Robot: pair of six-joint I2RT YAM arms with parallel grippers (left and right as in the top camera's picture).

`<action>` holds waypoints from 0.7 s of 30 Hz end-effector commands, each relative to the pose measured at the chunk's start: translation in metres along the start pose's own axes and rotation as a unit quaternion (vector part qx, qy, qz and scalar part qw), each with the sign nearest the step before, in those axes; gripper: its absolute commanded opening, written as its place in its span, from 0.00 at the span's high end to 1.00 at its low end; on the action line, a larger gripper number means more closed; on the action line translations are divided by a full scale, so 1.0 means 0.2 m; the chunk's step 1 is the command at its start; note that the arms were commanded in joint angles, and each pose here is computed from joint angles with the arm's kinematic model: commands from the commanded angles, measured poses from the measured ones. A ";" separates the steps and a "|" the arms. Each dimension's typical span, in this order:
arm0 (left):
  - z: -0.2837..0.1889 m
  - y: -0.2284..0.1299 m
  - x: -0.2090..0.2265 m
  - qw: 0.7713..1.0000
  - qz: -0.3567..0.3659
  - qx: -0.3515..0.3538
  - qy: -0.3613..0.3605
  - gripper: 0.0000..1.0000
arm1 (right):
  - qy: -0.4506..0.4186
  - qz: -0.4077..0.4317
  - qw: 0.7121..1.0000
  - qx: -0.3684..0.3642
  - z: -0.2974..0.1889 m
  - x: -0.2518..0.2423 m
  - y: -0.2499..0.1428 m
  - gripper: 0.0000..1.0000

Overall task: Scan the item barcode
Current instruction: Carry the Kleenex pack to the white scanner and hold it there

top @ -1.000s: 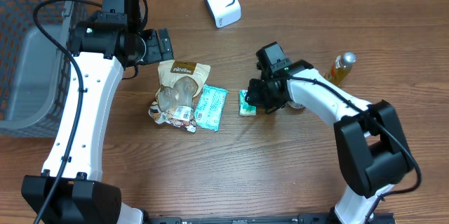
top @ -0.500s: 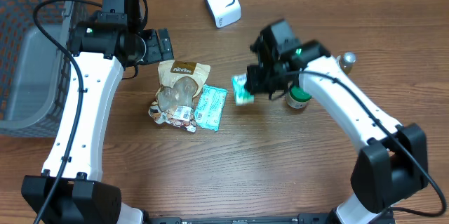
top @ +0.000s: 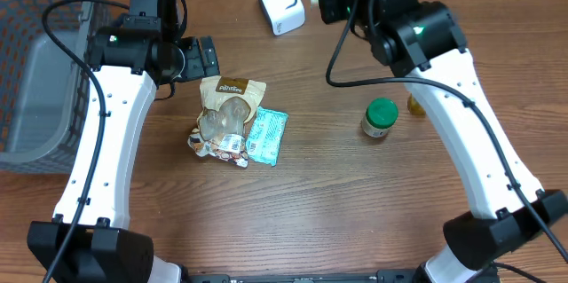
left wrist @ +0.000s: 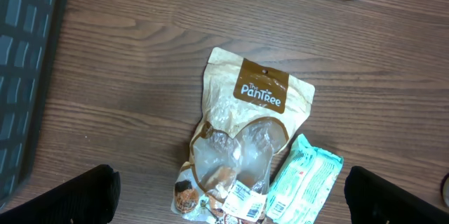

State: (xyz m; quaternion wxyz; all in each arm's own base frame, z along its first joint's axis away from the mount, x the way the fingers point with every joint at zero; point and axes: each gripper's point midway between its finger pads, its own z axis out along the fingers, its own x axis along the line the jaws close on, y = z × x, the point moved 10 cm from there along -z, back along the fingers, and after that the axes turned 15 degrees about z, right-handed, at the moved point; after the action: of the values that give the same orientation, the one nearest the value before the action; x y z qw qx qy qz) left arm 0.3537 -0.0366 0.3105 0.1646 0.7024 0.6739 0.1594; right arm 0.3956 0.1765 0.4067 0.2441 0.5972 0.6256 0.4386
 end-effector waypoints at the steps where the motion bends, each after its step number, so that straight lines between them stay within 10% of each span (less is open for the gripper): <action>1: -0.01 0.01 -0.01 1.000 -0.003 -0.005 -0.004 0.00 | -0.046 -0.068 0.996 -0.032 0.13 0.01 0.01 0.96; 21: -0.01 0.01 -0.01 1.000 -0.003 -0.005 -0.004 0.00 | -0.097 -0.301 0.944 -0.095 1.09 0.06 -0.39 0.96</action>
State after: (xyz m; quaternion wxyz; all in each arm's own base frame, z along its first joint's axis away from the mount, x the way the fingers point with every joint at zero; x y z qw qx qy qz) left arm 0.3537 -0.0366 0.3105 0.1647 0.7023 0.6739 0.1595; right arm 0.5261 0.2486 0.2491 0.4523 0.4251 0.6910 0.3704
